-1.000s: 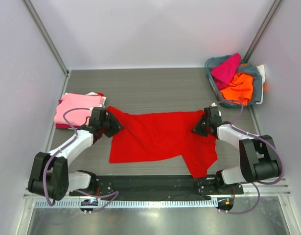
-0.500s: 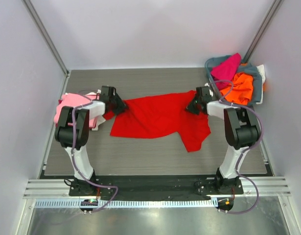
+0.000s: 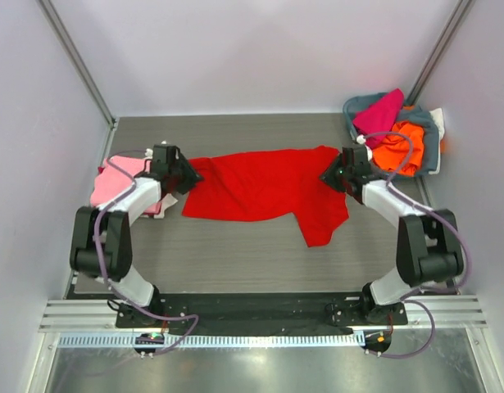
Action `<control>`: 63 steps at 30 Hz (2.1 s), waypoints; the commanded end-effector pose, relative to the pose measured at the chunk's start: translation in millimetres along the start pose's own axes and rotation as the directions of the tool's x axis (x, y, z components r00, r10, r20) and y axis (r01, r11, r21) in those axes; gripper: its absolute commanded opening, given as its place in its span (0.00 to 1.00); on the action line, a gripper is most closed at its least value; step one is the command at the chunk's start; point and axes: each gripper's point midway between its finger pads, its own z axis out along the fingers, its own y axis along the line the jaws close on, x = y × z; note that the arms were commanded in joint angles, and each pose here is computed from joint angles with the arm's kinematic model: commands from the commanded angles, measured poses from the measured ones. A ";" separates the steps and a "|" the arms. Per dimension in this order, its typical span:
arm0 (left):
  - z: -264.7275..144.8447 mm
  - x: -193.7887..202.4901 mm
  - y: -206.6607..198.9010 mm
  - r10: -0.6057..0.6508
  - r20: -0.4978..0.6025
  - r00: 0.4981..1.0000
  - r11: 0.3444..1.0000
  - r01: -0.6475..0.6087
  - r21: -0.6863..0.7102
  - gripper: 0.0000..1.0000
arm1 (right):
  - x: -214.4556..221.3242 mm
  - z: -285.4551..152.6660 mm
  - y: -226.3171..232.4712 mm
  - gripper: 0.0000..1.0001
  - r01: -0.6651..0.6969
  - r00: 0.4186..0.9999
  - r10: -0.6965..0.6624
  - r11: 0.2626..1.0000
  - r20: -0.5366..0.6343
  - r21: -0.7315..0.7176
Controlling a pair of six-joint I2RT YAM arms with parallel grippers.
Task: Fold and stack the t-shirts
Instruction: Flatten the tshirt out
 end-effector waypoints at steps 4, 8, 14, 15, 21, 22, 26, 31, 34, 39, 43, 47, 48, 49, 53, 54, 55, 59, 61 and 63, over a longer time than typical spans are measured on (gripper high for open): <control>-50.1 22.4 34.6 0.037 0.065 0.997 0.999 -0.034 -0.042 0.41 | 14.6 -63.9 -34.9 0.35 0.035 0.994 -0.038 0.999 0.104 0.029; -56.3 38.6 58.4 0.032 0.065 0.997 0.996 -0.027 -0.087 0.40 | 19.9 -97.2 -44.4 0.36 0.029 0.986 -0.030 1.000 0.165 0.007; -57.3 35.5 92.3 0.035 0.156 0.987 0.977 -0.001 -0.213 0.45 | 33.1 -119.8 -54.3 0.44 0.035 0.982 -0.032 0.999 0.184 -0.015; -56.3 35.0 96.2 0.033 0.164 0.986 0.974 0.005 -0.228 0.47 | 31.9 -124.9 -52.5 0.45 0.033 0.980 -0.027 0.999 0.199 -0.030; -43.3 35.5 118.2 -0.013 0.209 0.978 0.950 0.078 -0.304 0.50 | 37.0 -131.2 -53.3 0.46 0.023 0.979 -0.011 0.998 0.206 -0.055; -40.7 35.6 119.3 -0.020 0.214 0.977 0.949 0.086 -0.304 0.49 | 37.5 -131.2 -53.3 0.46 0.020 0.979 -0.008 0.998 0.204 -0.056; -23.9 42.8 120.9 -0.044 0.193 0.980 0.950 0.101 -0.294 0.47 | 40.4 -128.9 -55.2 0.46 0.018 0.982 -0.008 0.999 0.190 -0.049; -11.4 50.3 115.5 -0.055 0.174 0.983 0.955 0.102 -0.279 0.30 | 42.3 -126.5 -60.2 0.46 0.021 0.982 -0.015 0.999 0.189 -0.030; -15.3 51.7 108.5 -0.042 0.184 0.982 0.961 0.090 -0.263 0.15 | 45.1 -122.9 -68.2 0.46 0.017 0.982 -0.017 1.000 0.187 0.002; -34.8 50.6 99.5 -0.034 0.206 0.978 0.969 0.082 -0.231 0.00 | 49.8 -116.2 -88.3 0.47 -0.020 0.981 0.003 0.996 0.196 0.082; -53.7 52.1 102.0 -0.014 0.208 0.978 0.968 0.065 -0.241 0.00 | 54.2 -113.2 -103.7 0.54 -0.044 0.978 0.015 0.990 0.210 0.135; -72.5 49.0 98.4 0.014 0.220 0.975 0.972 0.038 -0.232 0.00 | 55.5 -111.2 -119.4 0.57 -0.063 0.972 0.016 0.979 0.234 0.195; -77.7 47.1 95.2 0.019 0.227 0.974 0.975 0.032 -0.218 0.00 | 56.1 -110.6 -122.7 0.58 -0.069 0.971 0.018 0.976 0.237 0.209; -80.1 47.8 93.9 0.020 0.226 0.974 0.977 0.029 -0.211 0.00 | 56.6 -109.5 -126.9 0.58 -0.077 0.970 0.021 0.971 0.243 0.225; -86.5 49.3 92.0 0.022 0.212 0.977 0.980 0.021 -0.199 0.00 | 54.8 -104.6 -136.9 0.58 -0.094 0.965 0.020 0.957 0.260 0.275; -87.3 49.7 90.0 0.014 0.198 0.980 0.982 0.024 -0.188 0.00 | 54.8 -102.6 -139.3 0.58 -0.097 0.966 0.020 0.953 0.259 0.287; -88.0 45.8 92.3 0.004 0.200 0.980 0.981 0.035 -0.190 0.00 | 53.0 -101.2 -138.6 0.57 -0.101 0.964 0.023 0.952 0.265 0.287; -95.5 39.8 87.2 -0.003 0.179 0.984 0.986 0.033 -0.165 0.00 | 51.9 -86.8 -122.4 0.52 -0.124 0.967 0.068 0.968 0.247 0.219; -101.3 35.4 83.7 0.013 0.183 0.983 0.986 0.018 -0.166 0.00 | 54.7 -76.3 -120.5 0.52 -0.131 0.971 0.081 0.967 0.224 0.218; -107.1 32.0 80.4 0.030 0.194 0.980 0.987 0.001 -0.160 0.00 | 56.1 -69.4 -116.9 0.51 -0.131 0.975 0.087 0.969 0.206 0.210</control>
